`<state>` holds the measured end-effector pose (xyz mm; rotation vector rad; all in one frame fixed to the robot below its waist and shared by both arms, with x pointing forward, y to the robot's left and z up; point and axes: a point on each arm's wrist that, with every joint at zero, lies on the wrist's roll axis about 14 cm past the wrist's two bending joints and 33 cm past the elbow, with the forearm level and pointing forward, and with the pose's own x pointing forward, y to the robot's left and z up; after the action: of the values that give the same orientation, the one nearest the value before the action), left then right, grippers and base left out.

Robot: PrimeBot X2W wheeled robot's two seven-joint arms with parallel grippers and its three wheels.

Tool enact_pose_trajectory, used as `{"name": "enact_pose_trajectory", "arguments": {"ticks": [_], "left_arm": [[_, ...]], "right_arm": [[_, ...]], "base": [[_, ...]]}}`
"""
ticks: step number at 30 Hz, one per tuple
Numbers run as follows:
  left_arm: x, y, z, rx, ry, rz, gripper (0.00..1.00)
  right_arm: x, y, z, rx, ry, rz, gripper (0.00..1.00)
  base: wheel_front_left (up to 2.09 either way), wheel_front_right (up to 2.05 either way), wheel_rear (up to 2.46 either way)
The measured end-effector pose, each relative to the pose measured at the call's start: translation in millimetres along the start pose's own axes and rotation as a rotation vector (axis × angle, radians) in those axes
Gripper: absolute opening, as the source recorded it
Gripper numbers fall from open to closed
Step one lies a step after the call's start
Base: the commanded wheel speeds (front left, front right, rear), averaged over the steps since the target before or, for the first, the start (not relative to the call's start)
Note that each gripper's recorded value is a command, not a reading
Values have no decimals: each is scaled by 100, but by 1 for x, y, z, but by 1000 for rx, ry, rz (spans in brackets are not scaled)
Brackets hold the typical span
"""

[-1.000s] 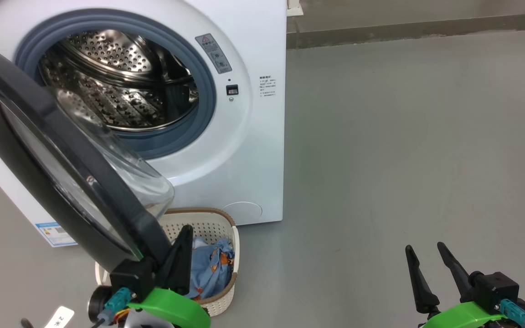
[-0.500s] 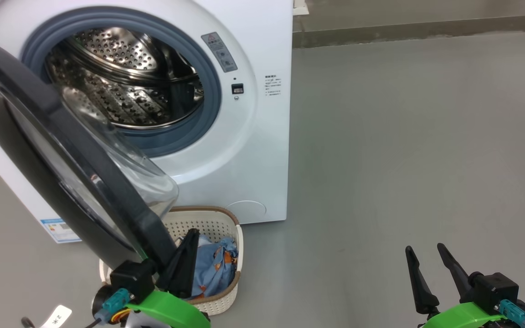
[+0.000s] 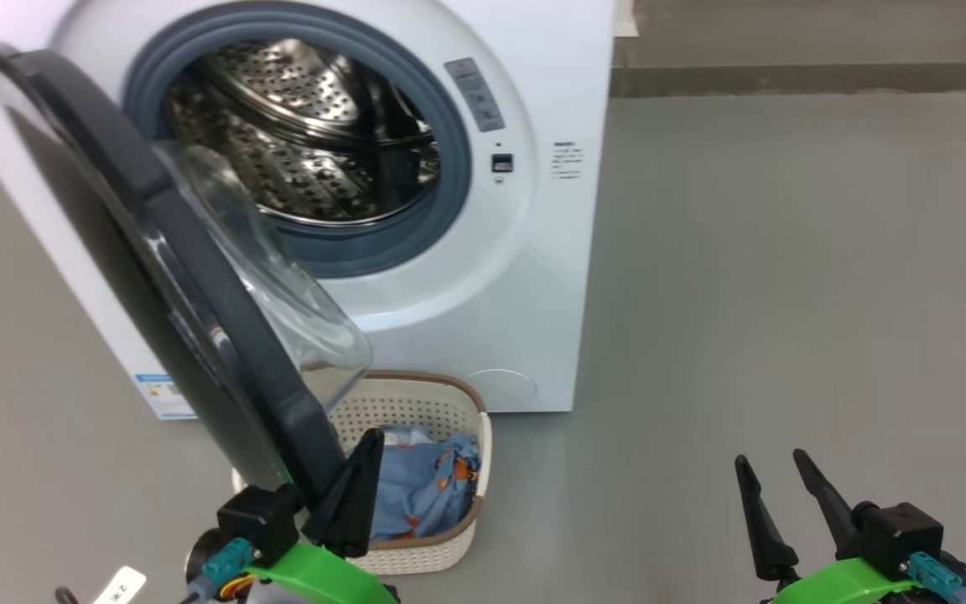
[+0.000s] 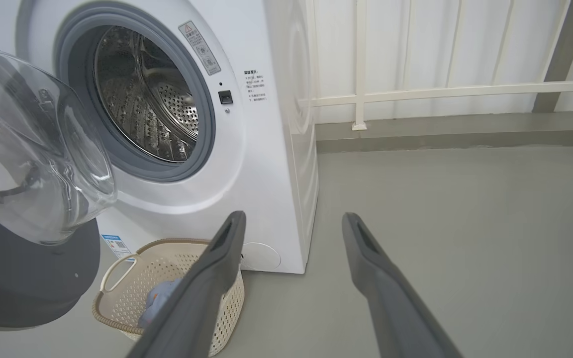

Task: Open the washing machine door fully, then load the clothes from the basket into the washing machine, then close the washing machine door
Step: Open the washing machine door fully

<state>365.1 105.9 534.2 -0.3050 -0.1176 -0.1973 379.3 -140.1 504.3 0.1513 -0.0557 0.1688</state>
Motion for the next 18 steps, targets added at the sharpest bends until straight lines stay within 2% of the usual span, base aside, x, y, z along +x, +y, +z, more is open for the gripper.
{"name": "enact_pose_trajectory", "arguments": {"ticks": [18], "left_arm": [[-47, 55, 12, 35, -35, 196, 0]], "right_arm": [[26, 61, -4, 14, 14, 177, 100]], "base": [[0, 0, 0]]}}
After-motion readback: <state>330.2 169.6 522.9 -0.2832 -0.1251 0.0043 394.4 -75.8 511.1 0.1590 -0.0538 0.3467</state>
